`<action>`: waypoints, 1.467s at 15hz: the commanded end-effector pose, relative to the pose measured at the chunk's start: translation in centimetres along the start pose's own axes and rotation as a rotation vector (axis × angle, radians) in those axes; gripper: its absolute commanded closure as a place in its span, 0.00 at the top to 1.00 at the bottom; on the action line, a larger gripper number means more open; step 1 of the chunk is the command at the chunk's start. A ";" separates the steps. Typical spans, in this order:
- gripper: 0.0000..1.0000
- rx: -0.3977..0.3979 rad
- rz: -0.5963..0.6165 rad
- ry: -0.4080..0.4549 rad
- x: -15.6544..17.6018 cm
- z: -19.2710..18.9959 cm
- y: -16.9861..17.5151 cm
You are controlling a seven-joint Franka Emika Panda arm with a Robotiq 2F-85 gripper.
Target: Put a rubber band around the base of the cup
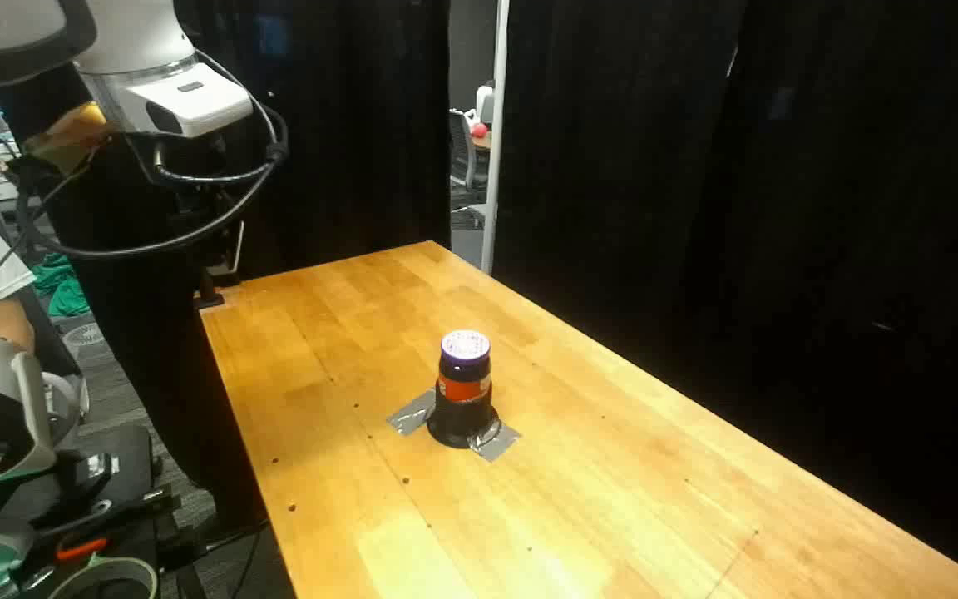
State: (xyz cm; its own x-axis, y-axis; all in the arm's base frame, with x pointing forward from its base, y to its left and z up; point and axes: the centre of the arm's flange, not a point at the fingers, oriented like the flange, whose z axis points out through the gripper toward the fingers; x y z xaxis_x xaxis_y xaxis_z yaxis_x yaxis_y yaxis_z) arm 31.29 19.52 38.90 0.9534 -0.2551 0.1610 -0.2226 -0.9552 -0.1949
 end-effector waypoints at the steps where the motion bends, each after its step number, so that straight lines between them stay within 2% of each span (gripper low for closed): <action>1: 1.00 0.000 0.000 0.000 0.0 0.0 0.0; 11: 1.00 0.001 0.000 0.001 0.0 0.0 0.0; 16: 1.00 -0.110 0.067 -0.034 8.8 -1.5 -5.3; 19: 1.00 -0.175 0.148 -0.067 14.0 -1.3 -6.2; 21: 1.00 -0.183 0.199 -0.092 17.7 -0.2 -6.1; 22: 1.00 -0.195 0.220 -0.073 19.5 0.7 -5.8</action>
State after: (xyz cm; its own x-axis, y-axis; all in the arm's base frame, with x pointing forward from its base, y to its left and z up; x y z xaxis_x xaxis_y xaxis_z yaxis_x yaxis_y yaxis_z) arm 44.01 19.14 42.39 0.9119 -0.3993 0.0954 -0.3966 -0.9168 -0.0463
